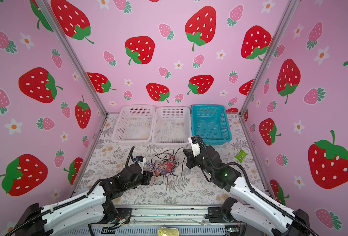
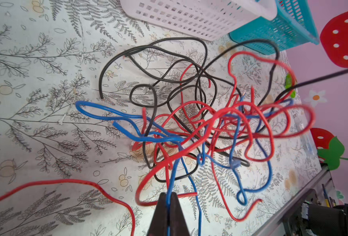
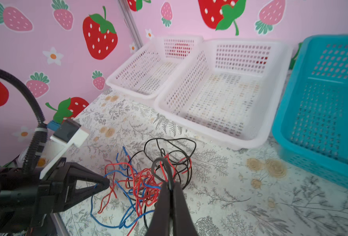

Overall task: Untangle and sort cables by color
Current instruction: Untie the cable.

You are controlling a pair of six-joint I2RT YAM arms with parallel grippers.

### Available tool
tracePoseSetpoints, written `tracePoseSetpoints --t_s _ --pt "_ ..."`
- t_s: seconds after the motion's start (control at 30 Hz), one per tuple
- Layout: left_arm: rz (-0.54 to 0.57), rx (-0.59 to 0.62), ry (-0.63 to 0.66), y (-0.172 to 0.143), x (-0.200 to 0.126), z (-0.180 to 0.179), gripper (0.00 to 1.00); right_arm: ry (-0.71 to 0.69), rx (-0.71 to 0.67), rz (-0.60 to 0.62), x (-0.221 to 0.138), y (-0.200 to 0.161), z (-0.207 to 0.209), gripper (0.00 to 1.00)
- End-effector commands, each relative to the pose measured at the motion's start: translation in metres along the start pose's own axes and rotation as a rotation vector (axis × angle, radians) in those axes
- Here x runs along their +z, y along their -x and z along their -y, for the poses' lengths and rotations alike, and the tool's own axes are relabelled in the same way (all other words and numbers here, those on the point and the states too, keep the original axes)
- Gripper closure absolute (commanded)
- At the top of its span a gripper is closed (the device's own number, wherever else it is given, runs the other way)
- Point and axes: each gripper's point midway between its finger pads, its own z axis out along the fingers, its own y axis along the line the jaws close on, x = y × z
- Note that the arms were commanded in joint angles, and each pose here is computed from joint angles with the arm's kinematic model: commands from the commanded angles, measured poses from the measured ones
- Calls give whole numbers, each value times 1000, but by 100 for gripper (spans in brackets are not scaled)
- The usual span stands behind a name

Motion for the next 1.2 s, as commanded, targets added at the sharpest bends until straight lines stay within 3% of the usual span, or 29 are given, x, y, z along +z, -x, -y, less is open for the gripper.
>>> tracePoseSetpoints --t_s 0.0,0.33,0.57,0.7,0.83,1.17 --pt "0 -10 68 -2 1 -13 100 -119 -36 40 -22 27 18 100" --pt "-15 2 118 -3 2 -21 100 -249 -27 194 -88 93 33 100" --pt "-5 12 118 1 2 -19 100 -359 -38 222 -120 112 49 100" --pt "-8 14 106 3 3 -15 100 -335 -34 230 -126 116 44 100" --pt "-13 18 84 6 5 -7 100 -279 -53 183 -110 104 36 100" --pt "20 80 -122 26 -9 42 100 -125 -11 36 -43 31 20 100"
